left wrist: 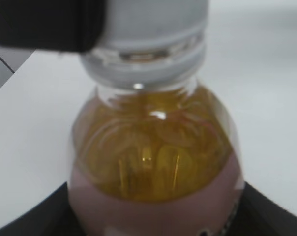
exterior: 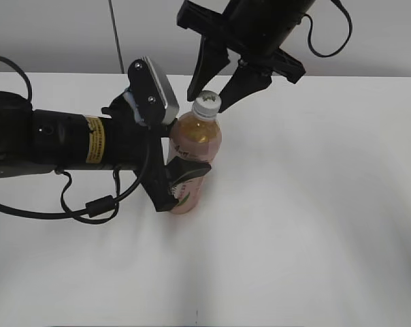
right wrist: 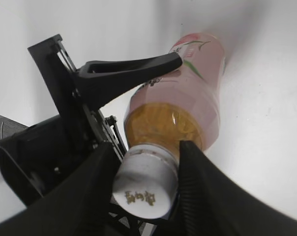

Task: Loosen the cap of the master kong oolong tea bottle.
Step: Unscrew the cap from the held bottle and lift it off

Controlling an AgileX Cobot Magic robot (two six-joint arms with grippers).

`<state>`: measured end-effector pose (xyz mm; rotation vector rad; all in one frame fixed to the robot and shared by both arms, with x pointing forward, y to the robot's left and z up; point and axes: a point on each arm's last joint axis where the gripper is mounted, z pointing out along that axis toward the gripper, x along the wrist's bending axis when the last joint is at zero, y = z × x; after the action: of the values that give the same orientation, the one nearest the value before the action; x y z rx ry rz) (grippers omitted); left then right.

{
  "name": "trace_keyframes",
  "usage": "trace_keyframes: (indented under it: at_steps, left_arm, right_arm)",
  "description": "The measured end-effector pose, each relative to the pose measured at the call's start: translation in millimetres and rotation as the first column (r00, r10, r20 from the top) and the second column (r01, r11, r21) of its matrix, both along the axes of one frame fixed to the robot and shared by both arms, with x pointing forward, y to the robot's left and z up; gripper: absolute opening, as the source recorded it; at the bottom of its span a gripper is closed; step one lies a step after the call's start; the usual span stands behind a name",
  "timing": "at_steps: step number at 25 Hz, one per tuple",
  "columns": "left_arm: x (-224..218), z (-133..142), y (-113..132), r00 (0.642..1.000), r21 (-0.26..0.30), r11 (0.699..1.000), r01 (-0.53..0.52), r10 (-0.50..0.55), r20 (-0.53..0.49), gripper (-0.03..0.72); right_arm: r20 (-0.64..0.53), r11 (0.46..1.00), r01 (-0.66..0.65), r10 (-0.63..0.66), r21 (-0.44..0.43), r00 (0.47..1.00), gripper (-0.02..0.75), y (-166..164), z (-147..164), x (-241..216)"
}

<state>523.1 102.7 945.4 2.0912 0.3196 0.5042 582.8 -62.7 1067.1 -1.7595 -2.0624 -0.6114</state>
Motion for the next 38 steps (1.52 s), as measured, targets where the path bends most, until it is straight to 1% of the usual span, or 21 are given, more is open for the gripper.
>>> trace_keyframes:
  at_steps: [3, 12, 19, 24, 28, 36, 38]
  left_arm:
    - [-0.1, -0.1, 0.0, 1.000, 0.002, 1.000, 0.002, -0.002, 0.002, 0.433]
    - [-0.2, -0.1, -0.2, 1.000, 0.002, 1.000, 0.004, -0.004, 0.002, 0.433]
    - [-0.3, -0.3, -0.3, 1.000, 0.005, 1.000, 0.002, -0.002, 0.001, 0.433]
    - [-0.1, -1.0, 0.3, 1.000, 0.016, 1.000, -0.002, 0.002, 0.001, 0.433]
    - [-0.1, -1.3, 0.3, 1.000, 0.016, 1.000, -0.002, 0.002, 0.000, 0.433]
    - [-0.1, -1.4, 0.3, 1.000, 0.017, 1.000, -0.001, 0.001, 0.000, 0.433]
    - [-0.1, -1.4, 0.3, 1.000, 0.017, 1.000, -0.001, 0.001, 0.000, 0.433]
  right_arm:
    - [0.024, 0.999, -0.032, 0.032, -0.009, 0.999, 0.299, -0.6, -0.4, 0.3]
    - [0.071, 0.996, -0.082, 0.085, -0.042, 0.994, 0.293, -2.2, -1.0, 1.3]
    - [0.114, 0.989, -0.115, 0.126, -0.097, 0.985, 0.288, -4.5, -1.3, 2.2]
    - [0.165, 0.971, -0.189, 0.212, -0.144, 0.963, 0.280, -7.1, -2.6, 3.5]
    - [0.187, 0.961, -0.233, 0.260, -0.151, 0.947, 0.280, -7.1, -2.6, 3.5]
    - [0.188, 0.961, -0.244, 0.266, -0.131, 0.945, 0.289, -5.4, -1.8, 2.7]
    - [0.188, 0.961, -0.246, 0.267, -0.130, 0.945, 0.278, -5.6, -1.7, 2.8]
